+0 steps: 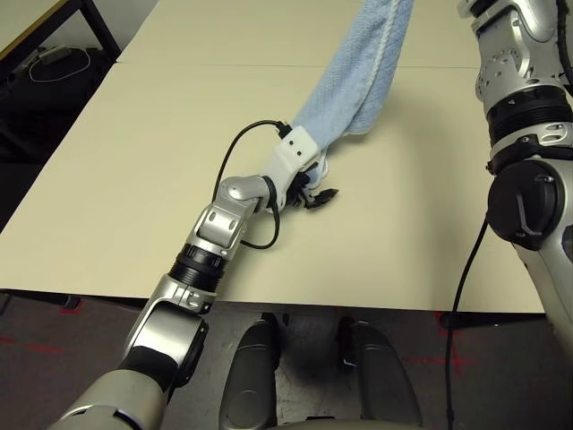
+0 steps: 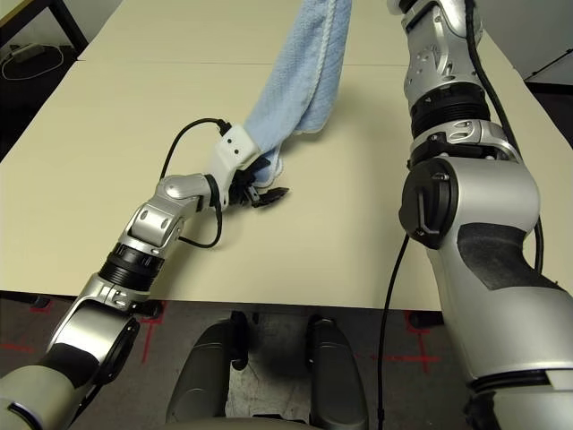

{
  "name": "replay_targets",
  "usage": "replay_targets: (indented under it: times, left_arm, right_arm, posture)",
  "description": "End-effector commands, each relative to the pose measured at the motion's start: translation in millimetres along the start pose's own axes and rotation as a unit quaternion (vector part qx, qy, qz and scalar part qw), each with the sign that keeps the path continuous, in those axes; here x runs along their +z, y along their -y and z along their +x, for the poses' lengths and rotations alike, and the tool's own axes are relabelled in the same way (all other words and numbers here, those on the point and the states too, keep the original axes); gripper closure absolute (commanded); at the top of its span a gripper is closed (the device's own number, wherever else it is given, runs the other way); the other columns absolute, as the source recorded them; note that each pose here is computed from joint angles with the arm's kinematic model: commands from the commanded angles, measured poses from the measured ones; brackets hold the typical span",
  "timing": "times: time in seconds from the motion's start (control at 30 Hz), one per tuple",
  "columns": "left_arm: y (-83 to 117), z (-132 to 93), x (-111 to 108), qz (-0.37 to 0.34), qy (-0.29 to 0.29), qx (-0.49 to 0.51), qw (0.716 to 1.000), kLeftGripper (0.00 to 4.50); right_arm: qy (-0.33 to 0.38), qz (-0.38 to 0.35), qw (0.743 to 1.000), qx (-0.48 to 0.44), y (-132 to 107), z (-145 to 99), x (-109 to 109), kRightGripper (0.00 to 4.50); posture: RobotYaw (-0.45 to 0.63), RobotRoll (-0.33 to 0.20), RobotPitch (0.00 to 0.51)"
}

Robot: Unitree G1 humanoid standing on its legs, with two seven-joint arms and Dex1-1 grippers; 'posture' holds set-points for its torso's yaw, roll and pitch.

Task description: Fold the towel and set it aside.

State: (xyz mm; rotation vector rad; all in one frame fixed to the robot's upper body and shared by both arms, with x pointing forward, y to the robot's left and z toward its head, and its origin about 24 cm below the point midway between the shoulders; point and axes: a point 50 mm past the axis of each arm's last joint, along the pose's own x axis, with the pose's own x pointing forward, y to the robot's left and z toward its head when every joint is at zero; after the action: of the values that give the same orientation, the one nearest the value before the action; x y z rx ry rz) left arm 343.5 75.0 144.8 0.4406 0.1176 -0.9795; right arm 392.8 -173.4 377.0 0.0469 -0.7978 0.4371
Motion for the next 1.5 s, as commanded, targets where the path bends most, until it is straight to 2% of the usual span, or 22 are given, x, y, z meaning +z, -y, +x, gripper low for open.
replay_targets:
  times: [0.03, 0.17, 0.27, 0.43, 0.6, 0.7, 1.03, 1.23, 1.43, 1.5]
  left_arm:
    - [4.0, 1.5, -2.6, 0.012, -0.013, -0.015, 1.0, 0.01]
    - [3.1, -1.9, -10.4, 0.016, -0.035, -0.011, 0.999, 0.01]
    - [-5.2, -7.6, -17.6, 0.03, -0.062, 0.015, 0.998, 0.01]
    - [-19.2, -19.3, -17.5, 0.025, -0.07, 0.053, 0.996, 0.01]
    - [-21.1, -23.4, -18.6, 0.011, -0.074, 0.058, 0.995, 0.01]
    - [-22.4, -24.0, -22.9, -0.001, -0.081, 0.063, 0.995, 0.57]
    - [-24.0, -30.5, -42.0, -0.017, -0.122, 0.058, 0.991, 4.43]
    - [-26.4, -36.1, -42.0, -0.019, -0.126, 0.047, 0.991, 4.48]
    - [-39.1, -58.9, -7.5, -0.074, -0.025, 0.061, 0.995, 4.48]
    - [-41.7, -68.3, -1.8, -0.084, -0.011, 0.068, 0.994, 4.48]
  right_arm:
    - [0.013, -0.005, 1.0, 0.009, -1.7, 4.7, 9.1, 4.5]
    - [0.017, -0.003, 1.0, 0.01, -2.2, 4.7, 9.7, 4.5]
    - [0.02, -0.003, 1.0, 0.01, -2.2, 4.8, 10.5, 4.5]
    - [0.021, -0.002, 1.0, 0.01, -2.7, 4.8, 10.2, 4.5]
    - [0.02, 0.0, 1.0, 0.01, -3.2, 4.7, 9.2, 4.5]
    - [0.021, 0.0, 1.0, 0.01, -3.6, 5.2, 9.7, 4.5]
    - [0.02, -0.004, 1.0, 0.009, -1.8, 4.6, 10.8, 4.5]
    - [0.013, -0.006, 1.0, 0.004, 1.2, 1.8, 8.0, 4.5]
    - [-0.04, -0.007, 0.999, -0.017, 19.8, -27.5, -20.7, 4.5]
    - [-0.05, -0.008, 0.998, -0.023, 25.3, -36.9, -26.9, 4.5]
  posture:
    - [0.01, 0.0, 0.23]
    - [0.0, 0.0, 0.232]
    - [0.0, 0.0, 0.233]
    - [0.01, 0.0, 0.234]
    - [0.01, 0.0, 0.235]
    - [0.0, 0.0, 0.235]
    - [0.0, 0.0, 0.24]
    - [-0.01, 0.0, 0.24]
    - [-0.01, 0.0, 0.25]
    - [0.0, 0.0, 0.252]
